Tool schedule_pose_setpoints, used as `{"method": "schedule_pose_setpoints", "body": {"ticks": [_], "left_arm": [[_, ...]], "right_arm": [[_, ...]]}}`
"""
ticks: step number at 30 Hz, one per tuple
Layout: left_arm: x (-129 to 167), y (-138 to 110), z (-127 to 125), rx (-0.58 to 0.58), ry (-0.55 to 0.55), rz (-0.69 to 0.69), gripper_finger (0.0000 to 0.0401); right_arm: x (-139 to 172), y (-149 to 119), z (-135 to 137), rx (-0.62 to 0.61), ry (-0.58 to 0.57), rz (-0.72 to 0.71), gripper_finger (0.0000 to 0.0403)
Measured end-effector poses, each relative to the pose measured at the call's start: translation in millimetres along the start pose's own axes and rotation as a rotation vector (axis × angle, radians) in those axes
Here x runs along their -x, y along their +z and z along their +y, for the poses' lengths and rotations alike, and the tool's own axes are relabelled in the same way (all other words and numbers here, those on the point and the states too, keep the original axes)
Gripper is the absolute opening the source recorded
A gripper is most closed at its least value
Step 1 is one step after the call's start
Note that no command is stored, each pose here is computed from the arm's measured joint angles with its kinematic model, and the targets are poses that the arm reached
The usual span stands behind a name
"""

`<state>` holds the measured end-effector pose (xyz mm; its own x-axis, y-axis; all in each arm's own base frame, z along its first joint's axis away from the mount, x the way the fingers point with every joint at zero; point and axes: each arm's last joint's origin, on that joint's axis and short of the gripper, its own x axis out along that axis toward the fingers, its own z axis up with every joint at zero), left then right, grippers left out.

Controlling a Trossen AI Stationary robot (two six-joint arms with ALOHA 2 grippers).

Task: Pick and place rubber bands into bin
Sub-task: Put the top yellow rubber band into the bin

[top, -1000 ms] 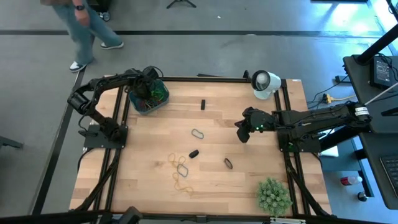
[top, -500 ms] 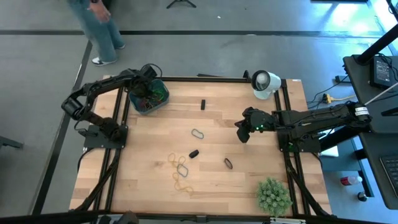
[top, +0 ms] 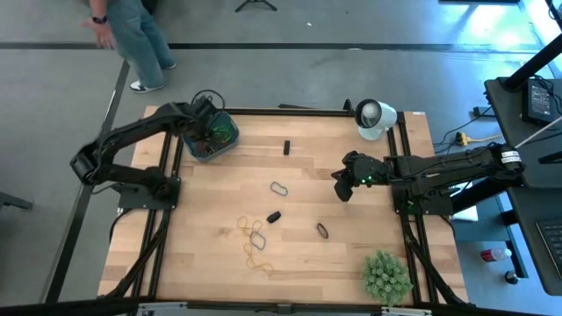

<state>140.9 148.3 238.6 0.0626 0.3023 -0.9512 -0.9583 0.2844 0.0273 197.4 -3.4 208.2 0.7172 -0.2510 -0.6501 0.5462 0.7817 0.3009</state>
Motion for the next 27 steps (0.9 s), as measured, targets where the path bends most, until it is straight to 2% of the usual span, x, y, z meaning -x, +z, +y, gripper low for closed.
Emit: {"method": "schedule_pose_setpoints", "body": {"ticks": [3,6,10,14,20,27], "left_arm": [[-8.2,-1.0,1.7,-0.001,0.031,0.080,0.0173],[-11.8,-1.0,-1.5,0.014,-0.011,0.119,0.0173],[-3.2,-5.5,-19.0,0.022,-0.100,0.061,0.0171],[16.2,-19.0,-46.1,-0.027,-0.103,-0.027,0.0153],[48.6,-51.7,-94.0,-0.117,-0.212,-0.083,0.0127],[64.1,-105.4,-137.6,-0.143,-0.244,-0.020,0.0127]], "right_arm": [[0.0,0.0,0.0,0.001,0.000,0.000,0.0019],[0.0,0.0,0.0,0.003,0.000,0.000,0.0019],[0.0,0.0,0.0,0.003,0.000,0.001,0.0019],[0.1,-0.2,0.2,0.002,0.001,0.001,0.0019],[0.1,-0.2,0.1,-0.003,0.001,0.002,0.0019],[0.1,-0.8,0.1,-0.001,0.006,0.011,0.0019]]}}
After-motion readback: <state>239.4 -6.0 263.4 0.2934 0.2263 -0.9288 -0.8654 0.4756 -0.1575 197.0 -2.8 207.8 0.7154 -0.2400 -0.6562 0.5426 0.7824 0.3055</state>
